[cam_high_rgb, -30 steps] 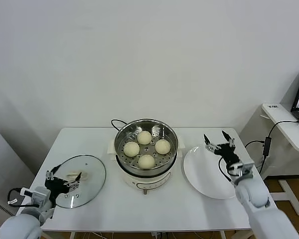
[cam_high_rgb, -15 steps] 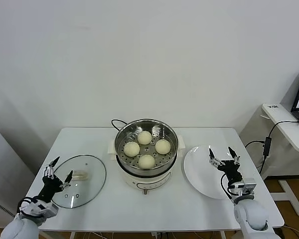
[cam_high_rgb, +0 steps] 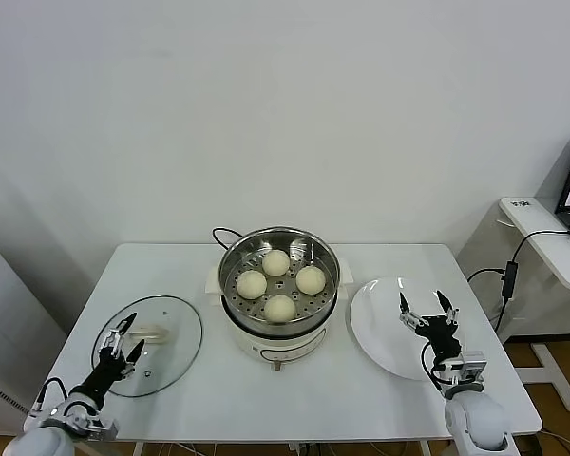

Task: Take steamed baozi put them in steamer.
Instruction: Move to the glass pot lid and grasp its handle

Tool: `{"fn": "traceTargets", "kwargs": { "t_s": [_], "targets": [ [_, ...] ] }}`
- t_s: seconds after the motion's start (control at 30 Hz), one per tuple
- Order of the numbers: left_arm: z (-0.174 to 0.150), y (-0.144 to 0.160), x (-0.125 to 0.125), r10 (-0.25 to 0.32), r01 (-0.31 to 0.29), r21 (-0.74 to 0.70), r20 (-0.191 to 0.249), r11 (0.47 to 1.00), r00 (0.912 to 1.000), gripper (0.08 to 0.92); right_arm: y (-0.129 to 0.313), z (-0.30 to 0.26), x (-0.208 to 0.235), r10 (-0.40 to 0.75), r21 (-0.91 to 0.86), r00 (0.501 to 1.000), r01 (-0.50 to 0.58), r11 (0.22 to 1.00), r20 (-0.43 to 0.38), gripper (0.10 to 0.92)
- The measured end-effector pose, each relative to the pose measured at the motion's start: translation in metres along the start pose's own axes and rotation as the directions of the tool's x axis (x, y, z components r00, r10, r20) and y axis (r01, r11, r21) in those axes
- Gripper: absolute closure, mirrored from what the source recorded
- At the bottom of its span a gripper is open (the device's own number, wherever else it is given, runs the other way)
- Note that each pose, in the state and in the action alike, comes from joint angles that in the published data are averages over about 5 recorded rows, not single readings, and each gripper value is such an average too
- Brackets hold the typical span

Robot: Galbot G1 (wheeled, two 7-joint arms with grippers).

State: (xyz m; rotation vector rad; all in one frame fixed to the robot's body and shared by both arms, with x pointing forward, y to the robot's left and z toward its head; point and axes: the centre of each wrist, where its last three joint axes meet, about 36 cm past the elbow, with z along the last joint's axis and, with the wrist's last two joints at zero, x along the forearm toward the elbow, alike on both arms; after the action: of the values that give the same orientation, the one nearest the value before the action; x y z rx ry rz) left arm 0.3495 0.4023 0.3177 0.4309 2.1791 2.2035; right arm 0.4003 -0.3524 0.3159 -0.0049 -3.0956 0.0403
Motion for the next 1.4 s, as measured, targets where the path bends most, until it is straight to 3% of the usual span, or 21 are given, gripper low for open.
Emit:
{"fn": "traceTargets", "kwargs": {
  "t_s": [0.27,0.73,1.4],
  "targets": [
    [0.005,-0.009,-0.012,-0.002,0.003,-0.069,0.006,0.998,1.0000,0.177,-0.003,0.007,0.006,-0.004,0.020,1.000,0.004,1.000,-0.010,0.200],
    [0.012,-0.015,-0.035,-0.016,0.014,-0.088,-0.030,0.996,0.9994,0.195,-0.003,0.014,0.004,-0.012,0.035,1.000,0.013,0.999,-0.020,0.200],
    [0.004,-0.013,-0.038,-0.062,0.061,-0.039,-0.030,0.997,0.9976,0.754,-0.006,0.012,0.000,-0.010,0.040,1.000,0.010,0.999,-0.017,0.200]
  ]
}}
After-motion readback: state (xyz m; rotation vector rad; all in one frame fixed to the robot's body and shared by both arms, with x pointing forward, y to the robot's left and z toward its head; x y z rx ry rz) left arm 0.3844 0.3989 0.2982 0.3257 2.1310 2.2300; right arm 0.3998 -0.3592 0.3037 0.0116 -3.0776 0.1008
